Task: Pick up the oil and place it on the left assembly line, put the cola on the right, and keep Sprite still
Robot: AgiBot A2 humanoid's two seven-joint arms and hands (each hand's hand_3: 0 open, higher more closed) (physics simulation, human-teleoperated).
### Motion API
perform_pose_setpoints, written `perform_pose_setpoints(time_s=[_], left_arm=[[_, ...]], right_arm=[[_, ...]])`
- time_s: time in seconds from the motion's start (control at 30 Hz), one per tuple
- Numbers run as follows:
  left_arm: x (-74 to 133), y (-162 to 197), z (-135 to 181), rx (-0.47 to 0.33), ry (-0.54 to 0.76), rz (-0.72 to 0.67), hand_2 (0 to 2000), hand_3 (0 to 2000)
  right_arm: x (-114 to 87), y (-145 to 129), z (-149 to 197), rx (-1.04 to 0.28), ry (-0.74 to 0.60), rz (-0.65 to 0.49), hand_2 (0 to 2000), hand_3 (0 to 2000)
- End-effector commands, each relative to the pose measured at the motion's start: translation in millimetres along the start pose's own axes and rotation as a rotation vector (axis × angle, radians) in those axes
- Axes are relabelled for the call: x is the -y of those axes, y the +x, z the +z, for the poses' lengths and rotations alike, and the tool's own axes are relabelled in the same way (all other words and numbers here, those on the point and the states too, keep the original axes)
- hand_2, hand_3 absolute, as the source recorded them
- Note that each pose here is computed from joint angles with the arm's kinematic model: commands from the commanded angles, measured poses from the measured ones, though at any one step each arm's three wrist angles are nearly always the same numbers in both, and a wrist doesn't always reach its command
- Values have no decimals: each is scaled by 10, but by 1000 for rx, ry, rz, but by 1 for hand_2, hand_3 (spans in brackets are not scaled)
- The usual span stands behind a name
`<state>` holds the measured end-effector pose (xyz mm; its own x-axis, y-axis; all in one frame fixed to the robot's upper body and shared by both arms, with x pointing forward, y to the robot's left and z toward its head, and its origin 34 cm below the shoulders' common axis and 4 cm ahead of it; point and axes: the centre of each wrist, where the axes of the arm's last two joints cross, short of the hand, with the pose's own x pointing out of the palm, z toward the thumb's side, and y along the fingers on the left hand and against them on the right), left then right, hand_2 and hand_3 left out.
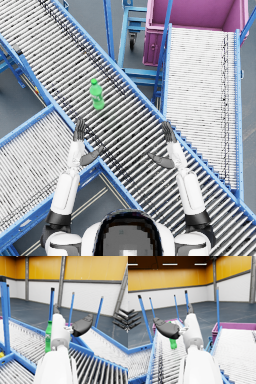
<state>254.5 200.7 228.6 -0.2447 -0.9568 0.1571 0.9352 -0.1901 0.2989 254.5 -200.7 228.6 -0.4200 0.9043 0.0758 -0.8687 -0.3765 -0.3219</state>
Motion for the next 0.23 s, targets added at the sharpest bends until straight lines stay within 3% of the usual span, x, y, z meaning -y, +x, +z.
perform_pose_setpoints(time_s=[0.03,0.23], left_arm=[[0,0,0,0,0,0,0,0],[0,0,0,0,0,0,0,0]], right_arm=[[0,0,0,0,0,0,0,0],[0,0,0,0,0,0,0,0]])
